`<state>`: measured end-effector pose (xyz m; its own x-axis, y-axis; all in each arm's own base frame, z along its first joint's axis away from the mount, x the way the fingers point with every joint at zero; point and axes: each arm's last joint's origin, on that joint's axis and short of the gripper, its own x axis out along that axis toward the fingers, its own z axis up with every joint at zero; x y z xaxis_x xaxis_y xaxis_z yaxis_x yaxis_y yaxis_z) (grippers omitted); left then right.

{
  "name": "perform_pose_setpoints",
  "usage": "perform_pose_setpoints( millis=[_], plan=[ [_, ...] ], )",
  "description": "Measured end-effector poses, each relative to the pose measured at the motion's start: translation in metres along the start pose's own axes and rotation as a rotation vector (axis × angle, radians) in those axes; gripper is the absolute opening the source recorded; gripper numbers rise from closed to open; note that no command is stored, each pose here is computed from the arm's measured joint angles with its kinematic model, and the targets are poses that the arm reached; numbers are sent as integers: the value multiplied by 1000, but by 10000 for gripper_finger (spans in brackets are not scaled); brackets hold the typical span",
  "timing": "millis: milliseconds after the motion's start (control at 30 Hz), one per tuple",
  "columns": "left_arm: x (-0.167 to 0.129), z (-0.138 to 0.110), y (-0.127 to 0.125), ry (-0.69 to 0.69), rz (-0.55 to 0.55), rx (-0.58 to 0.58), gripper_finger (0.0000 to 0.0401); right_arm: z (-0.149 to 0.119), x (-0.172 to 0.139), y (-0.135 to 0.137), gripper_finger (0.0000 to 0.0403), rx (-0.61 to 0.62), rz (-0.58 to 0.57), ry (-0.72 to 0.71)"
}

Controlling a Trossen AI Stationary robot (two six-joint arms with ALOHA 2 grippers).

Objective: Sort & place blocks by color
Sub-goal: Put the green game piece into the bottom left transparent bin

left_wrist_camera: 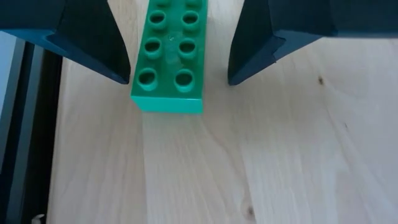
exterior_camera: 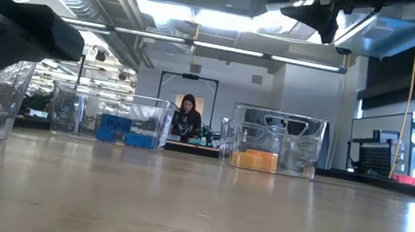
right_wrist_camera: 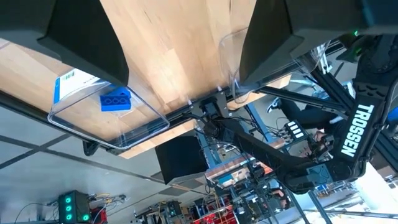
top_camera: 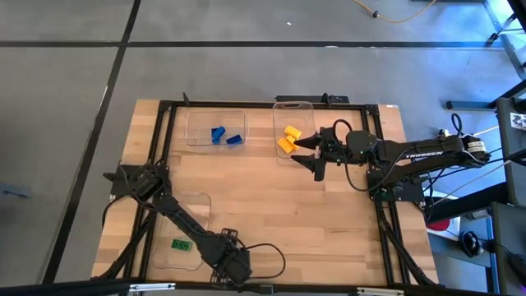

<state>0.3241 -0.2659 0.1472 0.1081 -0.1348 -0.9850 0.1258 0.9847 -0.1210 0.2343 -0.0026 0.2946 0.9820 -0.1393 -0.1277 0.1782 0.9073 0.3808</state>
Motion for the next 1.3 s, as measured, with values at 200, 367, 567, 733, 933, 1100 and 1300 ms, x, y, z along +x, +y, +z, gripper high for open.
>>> perform_pose_setpoints(
  millis=[200,367,567,733,933,1100,1300],
  plan=[
    [1,3,5,1,8,-12,205,-1,0,0,310,0,-3,7],
    [-1,6,11,-3,12,0,143,-1,0,-1,310,-1,-6,14],
    [-15,16,25,-59,7,26,129,-2,0,-1,310,-3,-8,18],
    [-58,19,45,-99,-29,-7,129,-2,0,-1,310,-4,-8,19],
    [-137,19,75,-366,36,-67,129,-2,0,-1,310,-6,-7,22],
    [-199,5,101,-692,117,-171,129,-3,0,2,310,-6,86,61],
    [-221,-33,132,-1043,94,-328,129,-4,0,3,310,-31,140,82]
  ],
)
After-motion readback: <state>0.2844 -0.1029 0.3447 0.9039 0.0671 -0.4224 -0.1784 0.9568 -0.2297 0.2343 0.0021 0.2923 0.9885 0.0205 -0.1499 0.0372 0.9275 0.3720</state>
